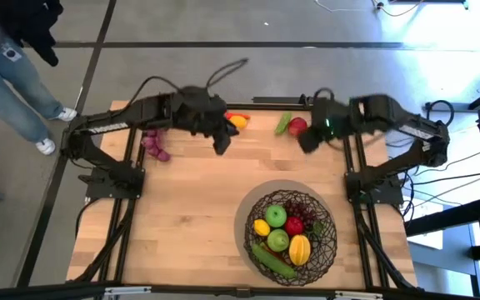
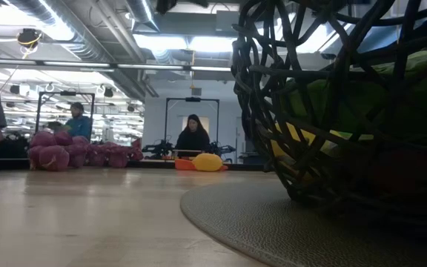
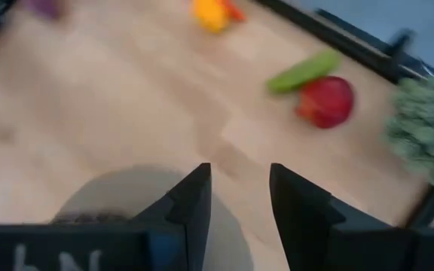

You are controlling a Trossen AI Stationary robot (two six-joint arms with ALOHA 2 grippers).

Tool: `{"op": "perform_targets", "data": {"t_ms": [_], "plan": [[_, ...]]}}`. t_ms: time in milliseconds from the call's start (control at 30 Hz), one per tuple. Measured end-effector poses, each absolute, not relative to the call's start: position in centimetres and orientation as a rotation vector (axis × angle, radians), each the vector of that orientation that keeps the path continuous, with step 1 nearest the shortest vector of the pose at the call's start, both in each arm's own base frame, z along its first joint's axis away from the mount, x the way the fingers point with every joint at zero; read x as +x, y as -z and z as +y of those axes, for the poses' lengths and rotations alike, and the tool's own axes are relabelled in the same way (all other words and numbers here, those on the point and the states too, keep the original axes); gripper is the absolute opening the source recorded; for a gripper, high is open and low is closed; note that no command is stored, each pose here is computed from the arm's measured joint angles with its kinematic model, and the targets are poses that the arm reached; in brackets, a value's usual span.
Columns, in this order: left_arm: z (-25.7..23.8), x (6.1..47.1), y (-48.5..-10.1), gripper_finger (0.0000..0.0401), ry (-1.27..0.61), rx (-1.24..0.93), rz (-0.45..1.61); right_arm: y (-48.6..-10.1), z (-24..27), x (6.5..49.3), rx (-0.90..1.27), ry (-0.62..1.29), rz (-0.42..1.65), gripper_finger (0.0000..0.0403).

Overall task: Build produce basket
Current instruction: Put the red pomegranate into the wire basket

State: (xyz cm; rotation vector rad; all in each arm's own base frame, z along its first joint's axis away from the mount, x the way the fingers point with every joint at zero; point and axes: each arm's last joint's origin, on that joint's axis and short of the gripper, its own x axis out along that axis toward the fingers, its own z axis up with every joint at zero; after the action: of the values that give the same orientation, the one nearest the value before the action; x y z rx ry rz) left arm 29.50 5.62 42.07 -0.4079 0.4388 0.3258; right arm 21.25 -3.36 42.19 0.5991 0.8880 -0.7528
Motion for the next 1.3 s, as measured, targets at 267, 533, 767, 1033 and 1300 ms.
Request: {"op": "perform_targets", "data": {"t_ms": [267,533,767,1033,1300], "plan": [[10.7,29.5,-40.8,0.0103,-0.445,-0.399,0.471,-40.5,-11.9,21.3,0.749,0.914,0.929,0.0129],[15.4,30.7,-37.6,0.0103,-0.257,-0.299,0.589,-37.4,-17.2,22.6,0.904,0.949,0.996,0.0129],[18.0,30.4,-36.3,0.0103,-0.049,-0.057,0.61,-34.9,-19.2,24.2,0.913,1.025,1.055,0.0129],[20.5,29.1,-35.6,0.0103,0.09,0.137,0.584,-33.6,-19.9,25.0,1.153,1.256,0.938,0.0129],[21.9,28.4,-35.3,0.0103,0.092,0.232,0.59,-33.2,-20.0,25.0,1.215,1.358,0.918,0.0129]]}}
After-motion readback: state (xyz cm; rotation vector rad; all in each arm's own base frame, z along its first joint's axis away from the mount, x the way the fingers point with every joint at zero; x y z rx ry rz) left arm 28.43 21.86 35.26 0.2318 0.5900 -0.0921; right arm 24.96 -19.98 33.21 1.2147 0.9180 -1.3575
